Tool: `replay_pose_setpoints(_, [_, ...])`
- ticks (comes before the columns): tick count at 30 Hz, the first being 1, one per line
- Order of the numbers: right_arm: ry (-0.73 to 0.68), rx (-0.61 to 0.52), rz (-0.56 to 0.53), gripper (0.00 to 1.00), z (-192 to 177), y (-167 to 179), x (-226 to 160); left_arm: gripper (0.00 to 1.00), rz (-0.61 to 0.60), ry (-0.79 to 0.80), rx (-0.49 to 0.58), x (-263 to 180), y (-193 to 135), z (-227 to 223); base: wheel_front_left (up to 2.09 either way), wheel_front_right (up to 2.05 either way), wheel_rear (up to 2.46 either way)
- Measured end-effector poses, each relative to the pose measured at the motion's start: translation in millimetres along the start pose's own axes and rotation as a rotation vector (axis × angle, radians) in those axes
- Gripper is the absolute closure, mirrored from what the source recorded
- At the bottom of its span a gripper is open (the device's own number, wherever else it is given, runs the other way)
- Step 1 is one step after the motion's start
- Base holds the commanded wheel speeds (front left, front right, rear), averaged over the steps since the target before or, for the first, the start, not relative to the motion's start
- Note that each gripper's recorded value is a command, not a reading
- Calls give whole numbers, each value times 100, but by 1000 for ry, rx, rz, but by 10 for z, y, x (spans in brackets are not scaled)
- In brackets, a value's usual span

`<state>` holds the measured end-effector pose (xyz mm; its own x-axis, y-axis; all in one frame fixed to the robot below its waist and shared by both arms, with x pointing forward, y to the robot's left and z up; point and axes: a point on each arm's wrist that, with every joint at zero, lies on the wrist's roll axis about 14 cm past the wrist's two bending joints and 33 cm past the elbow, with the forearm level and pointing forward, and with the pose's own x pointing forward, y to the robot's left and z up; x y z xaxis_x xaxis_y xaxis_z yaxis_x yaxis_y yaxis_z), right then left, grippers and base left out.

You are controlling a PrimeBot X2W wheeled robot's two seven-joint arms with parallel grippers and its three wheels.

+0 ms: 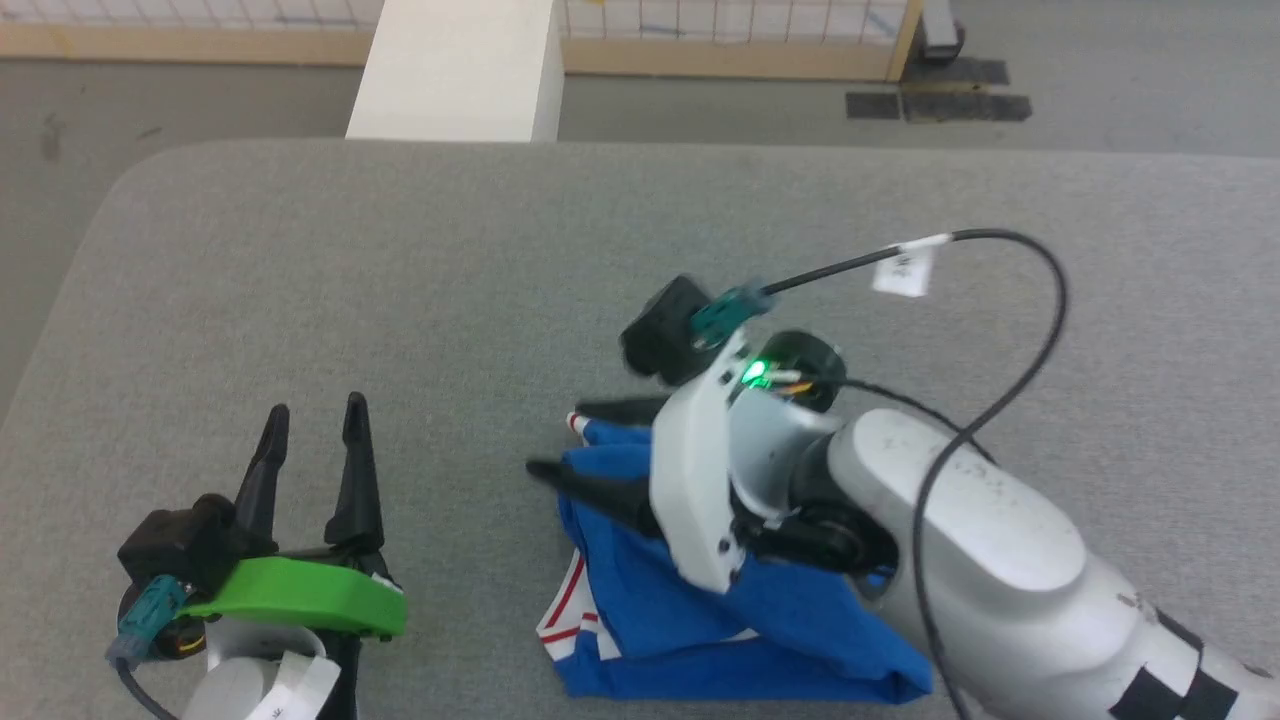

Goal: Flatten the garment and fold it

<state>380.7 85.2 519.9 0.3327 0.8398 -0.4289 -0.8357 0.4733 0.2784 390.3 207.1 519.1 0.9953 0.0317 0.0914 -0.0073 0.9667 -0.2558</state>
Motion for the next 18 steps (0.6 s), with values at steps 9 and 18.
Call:
replay_pose_setpoints(9, [-562, -42, -239, 0, 992, -490, -827, 0, -33, -40, 9, -30, -111, 169, 0, 0, 0])
replay_pose_setpoints(18, [-939, -58, -566, 0, 1029, -1030, -1914, 0, -39, -69, 27, -91, -150, 283, 0, 0, 0])
